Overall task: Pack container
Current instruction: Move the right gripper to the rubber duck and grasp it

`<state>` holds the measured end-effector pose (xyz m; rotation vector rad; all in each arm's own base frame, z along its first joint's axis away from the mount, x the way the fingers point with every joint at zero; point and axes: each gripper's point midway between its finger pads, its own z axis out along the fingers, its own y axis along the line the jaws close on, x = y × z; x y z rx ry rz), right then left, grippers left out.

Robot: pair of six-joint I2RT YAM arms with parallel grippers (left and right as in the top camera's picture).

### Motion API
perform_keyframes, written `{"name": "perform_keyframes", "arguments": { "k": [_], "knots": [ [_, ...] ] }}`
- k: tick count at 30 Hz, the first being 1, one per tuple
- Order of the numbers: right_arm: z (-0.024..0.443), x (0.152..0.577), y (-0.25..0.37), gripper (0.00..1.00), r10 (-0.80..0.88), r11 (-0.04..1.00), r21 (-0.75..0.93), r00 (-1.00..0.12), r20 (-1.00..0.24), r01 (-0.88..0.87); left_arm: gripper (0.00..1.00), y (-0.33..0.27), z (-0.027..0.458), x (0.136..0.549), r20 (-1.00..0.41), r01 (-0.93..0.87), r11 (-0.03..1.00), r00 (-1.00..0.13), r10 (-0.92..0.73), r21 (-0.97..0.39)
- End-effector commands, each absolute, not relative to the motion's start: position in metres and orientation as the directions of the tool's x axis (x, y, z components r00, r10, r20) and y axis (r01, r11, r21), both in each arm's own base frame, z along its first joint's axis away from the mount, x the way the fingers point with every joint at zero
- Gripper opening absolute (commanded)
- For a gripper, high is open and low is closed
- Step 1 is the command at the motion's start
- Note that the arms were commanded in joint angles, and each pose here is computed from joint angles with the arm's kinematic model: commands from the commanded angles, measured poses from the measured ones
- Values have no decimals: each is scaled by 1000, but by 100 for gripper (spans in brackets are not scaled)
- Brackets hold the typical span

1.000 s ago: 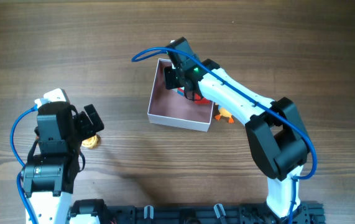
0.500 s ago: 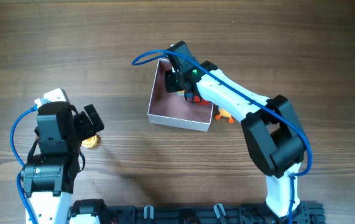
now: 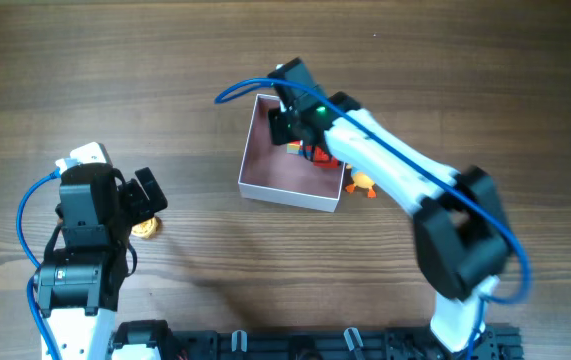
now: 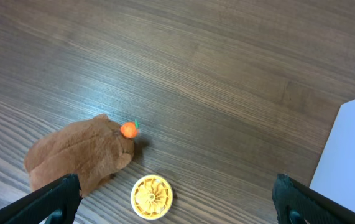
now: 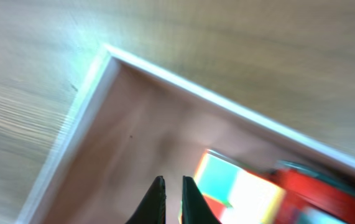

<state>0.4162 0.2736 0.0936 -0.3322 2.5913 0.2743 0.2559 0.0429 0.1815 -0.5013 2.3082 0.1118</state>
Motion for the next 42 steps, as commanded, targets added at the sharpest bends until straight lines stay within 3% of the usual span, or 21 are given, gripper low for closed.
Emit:
{"name": "perform_keyframes", "arguments": {
  "k": [1, 4, 7, 11, 17, 21, 26, 34, 37, 39, 40, 42],
  "knots": [
    [222, 428, 227, 9, -87, 985, 40, -680, -728, -169, 100, 42, 190, 259, -712, -380, 921, -625, -321, -82],
    [241, 419, 172, 9, -22, 1000, -13, -688, -725, -18, 100, 42, 190, 259, -712, -380, 921, -625, -321, -82],
    [204, 407, 117, 9, 113, 987, -25, -793, -599, 159, 100, 42, 190, 259, -712, -380, 921, -625, -321, -82],
    [147, 400, 101, 9, 145, 985, -20, -887, -439, 171, 100, 42, 190, 259, -712, -380, 921, -625, -321, -81],
    [77, 406, 115, 9, 57, 996, -48, -952, -301, 75, 100, 42, 190, 259, -711, -380, 921, -625, -321, -81],
    [50, 429, 131, 9, 33, 999, -5, -944, -329, 36, 100, 42, 190, 259, -711, -380, 921, -625, -321, -81],
    [63, 457, 167, 10, -102, 980, 109, -890, -445, -167, 100, 43, 190, 259, -711, -381, 921, -625, -321, -81],
    [70, 463, 185, 14, -139, 953, 171, -864, -484, -250, 100, 42, 190, 259, -711, -380, 921, -625, -321, -81],
    [85, 466, 164, 19, -51, 985, 116, -865, -499, -125, 100, 43, 190, 259, -711, -381, 921, -625, -321, -81],
    [118, 464, 140, 33, 6, 998, 57, -843, -537, -29, 100, 42, 190, 259, -712, -380, 921, -625, -321, -81],
    [148, 453, 119, 49, 75, 997, 45, -826, -558, 60, 100, 42, 190, 259, -714, -380, 921, -623, -321, -82],
    [167, 430, 99, 61, 182, 983, 73, -830, -527, 169, 100, 42, 190, 260, -714, -380, 921, -622, -321, -83]
  ]
}}
